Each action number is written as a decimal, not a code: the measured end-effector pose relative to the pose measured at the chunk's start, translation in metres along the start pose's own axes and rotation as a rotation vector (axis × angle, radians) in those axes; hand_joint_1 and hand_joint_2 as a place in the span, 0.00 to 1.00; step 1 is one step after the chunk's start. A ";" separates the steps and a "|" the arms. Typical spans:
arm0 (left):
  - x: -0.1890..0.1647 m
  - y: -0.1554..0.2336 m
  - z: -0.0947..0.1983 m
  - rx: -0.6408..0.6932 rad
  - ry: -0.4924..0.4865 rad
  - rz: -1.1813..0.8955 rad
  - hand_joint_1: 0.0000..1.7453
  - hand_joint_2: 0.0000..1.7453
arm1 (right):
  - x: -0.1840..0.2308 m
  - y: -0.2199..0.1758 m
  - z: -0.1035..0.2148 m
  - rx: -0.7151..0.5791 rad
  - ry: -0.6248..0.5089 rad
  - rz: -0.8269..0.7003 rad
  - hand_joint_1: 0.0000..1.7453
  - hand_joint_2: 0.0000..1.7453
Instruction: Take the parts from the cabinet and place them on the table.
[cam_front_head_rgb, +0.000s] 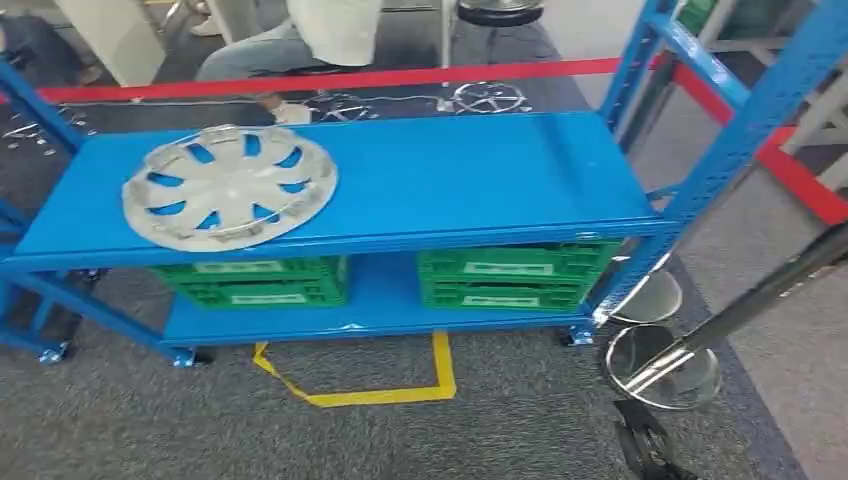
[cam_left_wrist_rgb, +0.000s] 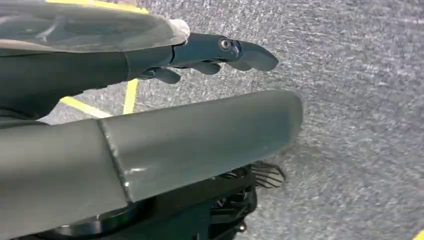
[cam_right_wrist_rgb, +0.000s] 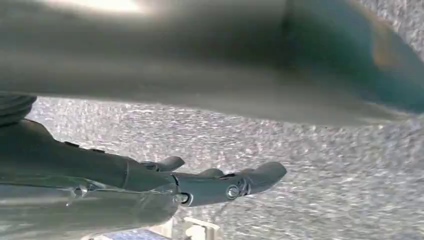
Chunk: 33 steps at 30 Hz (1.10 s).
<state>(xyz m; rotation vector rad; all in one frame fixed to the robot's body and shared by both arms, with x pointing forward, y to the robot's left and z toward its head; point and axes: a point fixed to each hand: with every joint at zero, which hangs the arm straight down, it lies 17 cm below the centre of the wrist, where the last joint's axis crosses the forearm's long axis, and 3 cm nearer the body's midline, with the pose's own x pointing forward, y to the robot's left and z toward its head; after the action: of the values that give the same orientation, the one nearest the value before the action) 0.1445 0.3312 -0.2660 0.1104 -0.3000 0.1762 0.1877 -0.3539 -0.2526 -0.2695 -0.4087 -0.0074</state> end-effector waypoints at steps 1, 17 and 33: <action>0.000 -0.001 0.000 -0.002 0.000 -0.002 0.00 0.00 | 0.000 -0.001 0.000 -0.002 0.000 0.001 0.00 0.00; 0.004 -0.006 0.000 -0.009 -0.007 -0.009 0.00 0.00 | -0.001 -0.001 0.000 -0.002 -0.005 0.000 0.00 0.00; 0.001 -0.007 0.000 -0.013 -0.006 -0.018 0.00 1.00 | -0.015 0.001 0.001 0.007 0.061 0.005 0.00 1.00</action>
<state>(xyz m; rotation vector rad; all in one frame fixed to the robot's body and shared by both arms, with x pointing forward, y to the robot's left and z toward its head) 0.1470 0.3250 -0.2657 0.1005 -0.3060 0.1561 0.1738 -0.3530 -0.2576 -0.2628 -0.3476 -0.0089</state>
